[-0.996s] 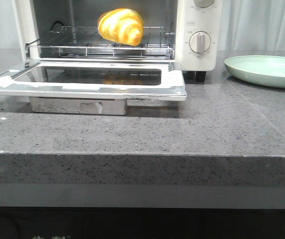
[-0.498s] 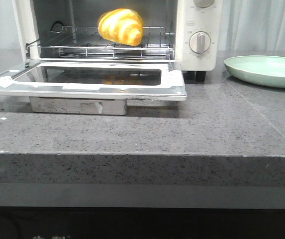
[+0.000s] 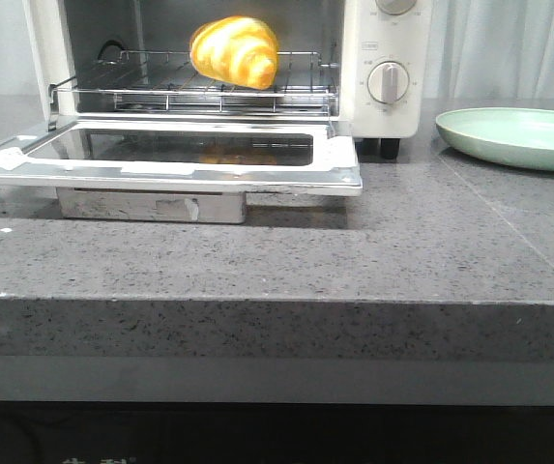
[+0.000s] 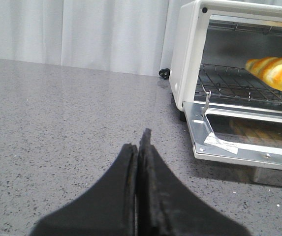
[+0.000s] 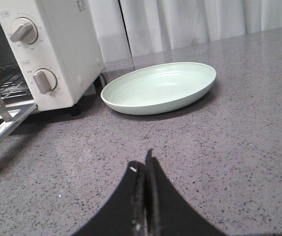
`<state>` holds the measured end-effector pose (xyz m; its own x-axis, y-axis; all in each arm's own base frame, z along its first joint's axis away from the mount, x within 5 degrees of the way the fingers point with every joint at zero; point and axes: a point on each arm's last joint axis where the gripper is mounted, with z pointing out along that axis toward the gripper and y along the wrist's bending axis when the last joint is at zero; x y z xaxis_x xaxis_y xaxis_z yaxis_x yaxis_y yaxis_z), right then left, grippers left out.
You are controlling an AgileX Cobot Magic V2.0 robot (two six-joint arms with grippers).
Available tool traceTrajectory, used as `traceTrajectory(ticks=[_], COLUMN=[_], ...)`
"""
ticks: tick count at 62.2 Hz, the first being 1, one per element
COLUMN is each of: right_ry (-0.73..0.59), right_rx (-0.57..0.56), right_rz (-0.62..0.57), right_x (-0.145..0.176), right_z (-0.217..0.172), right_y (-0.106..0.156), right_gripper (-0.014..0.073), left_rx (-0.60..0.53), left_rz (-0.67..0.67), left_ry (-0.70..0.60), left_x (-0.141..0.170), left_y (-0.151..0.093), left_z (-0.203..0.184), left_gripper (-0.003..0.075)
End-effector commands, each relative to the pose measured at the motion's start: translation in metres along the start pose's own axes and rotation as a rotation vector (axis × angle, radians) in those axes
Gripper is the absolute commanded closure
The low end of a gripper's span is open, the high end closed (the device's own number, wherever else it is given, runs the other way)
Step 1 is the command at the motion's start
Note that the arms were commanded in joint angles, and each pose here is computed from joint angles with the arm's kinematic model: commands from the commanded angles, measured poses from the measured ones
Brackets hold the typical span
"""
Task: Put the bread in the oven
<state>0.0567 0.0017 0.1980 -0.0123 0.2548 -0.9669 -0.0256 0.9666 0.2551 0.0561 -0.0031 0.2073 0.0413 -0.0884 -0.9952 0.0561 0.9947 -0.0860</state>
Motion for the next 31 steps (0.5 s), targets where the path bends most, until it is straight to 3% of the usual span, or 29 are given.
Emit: traceTrajectory(ticks=[1, 18, 31], right_ry=[-0.101, -0.105, -0.109], right_rx=[-0.020, -0.014, -0.013], right_rz=[-0.005, -0.136, -0.162], right_x=[-0.0076, -0.0078, -0.0081], right_z=[-0.0018, -0.0019, -0.0019], right_y=[0.0015, 0.0015, 0.0016], right_gripper=[0.0714, 0.0714, 0.0714], left_rx=[-0.001, -0.001, -0.001], left_rz=[-0.006, -0.006, -0.006], left_ry=[-0.081, -0.081, -0.081], left_x=[-0.0006, -0.0006, -0.0006], left_y=[0.0006, 0.0006, 0.0006], left_z=[-0.0013, -0.0013, -0.0013], left_gripper=[0.0738, 0.0738, 0.0738])
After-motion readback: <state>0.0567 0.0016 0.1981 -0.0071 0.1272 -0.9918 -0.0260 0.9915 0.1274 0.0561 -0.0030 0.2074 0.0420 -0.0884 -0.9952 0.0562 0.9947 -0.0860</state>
